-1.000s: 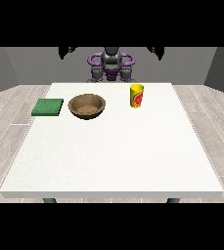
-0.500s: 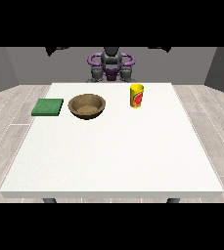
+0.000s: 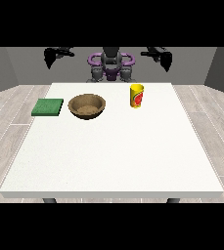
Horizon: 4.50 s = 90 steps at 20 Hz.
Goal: Pick the cup and pour the ball into the bowl, then pick the bowl and place it on the pad
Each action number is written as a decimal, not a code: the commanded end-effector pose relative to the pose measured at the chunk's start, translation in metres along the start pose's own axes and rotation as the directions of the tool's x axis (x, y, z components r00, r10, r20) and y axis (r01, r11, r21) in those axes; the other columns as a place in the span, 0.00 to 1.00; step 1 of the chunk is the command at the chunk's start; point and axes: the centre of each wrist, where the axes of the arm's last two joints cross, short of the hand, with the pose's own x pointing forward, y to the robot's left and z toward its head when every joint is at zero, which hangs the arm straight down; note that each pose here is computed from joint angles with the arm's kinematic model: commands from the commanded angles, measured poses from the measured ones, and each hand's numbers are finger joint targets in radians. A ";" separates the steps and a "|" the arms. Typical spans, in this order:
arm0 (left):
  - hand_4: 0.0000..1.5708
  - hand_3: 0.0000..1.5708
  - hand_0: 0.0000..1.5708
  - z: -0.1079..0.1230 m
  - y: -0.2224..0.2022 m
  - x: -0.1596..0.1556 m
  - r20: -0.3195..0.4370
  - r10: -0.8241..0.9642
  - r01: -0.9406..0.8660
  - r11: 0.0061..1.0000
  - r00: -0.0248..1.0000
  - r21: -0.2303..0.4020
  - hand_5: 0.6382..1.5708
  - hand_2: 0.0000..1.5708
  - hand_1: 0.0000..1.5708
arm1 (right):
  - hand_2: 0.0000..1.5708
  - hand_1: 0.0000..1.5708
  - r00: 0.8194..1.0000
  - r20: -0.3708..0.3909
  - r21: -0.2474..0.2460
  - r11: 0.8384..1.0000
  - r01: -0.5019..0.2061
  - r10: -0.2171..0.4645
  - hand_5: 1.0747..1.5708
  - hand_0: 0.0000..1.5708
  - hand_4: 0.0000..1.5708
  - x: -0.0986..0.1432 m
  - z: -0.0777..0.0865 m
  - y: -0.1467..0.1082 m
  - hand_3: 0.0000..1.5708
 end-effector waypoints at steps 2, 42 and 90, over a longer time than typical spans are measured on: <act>0.00 0.00 0.00 -0.002 0.011 -0.032 0.054 -0.002 0.002 1.000 0.999 0.006 0.95 0.00 0.00 | 0.00 0.00 0.999 0.033 0.000 1.000 -0.006 0.006 1.00 0.00 0.00 0.002 -0.013 -0.011 0.00; 0.95 1.00 0.84 0.017 -0.061 -0.146 0.083 -0.416 0.412 0.909 0.905 0.061 0.66 1.00 0.84 | 0.00 0.00 0.996 0.084 0.026 1.000 -0.015 0.013 1.00 0.00 0.00 -0.024 -0.014 -0.058 0.00; 0.96 1.00 0.93 -0.083 -0.259 -0.043 0.539 -0.454 0.663 -0.690 -0.709 0.291 0.58 1.00 0.93 | 0.00 0.00 0.991 -0.133 -0.041 0.999 0.031 -0.036 1.00 0.00 0.00 -0.061 -0.003 -0.103 0.00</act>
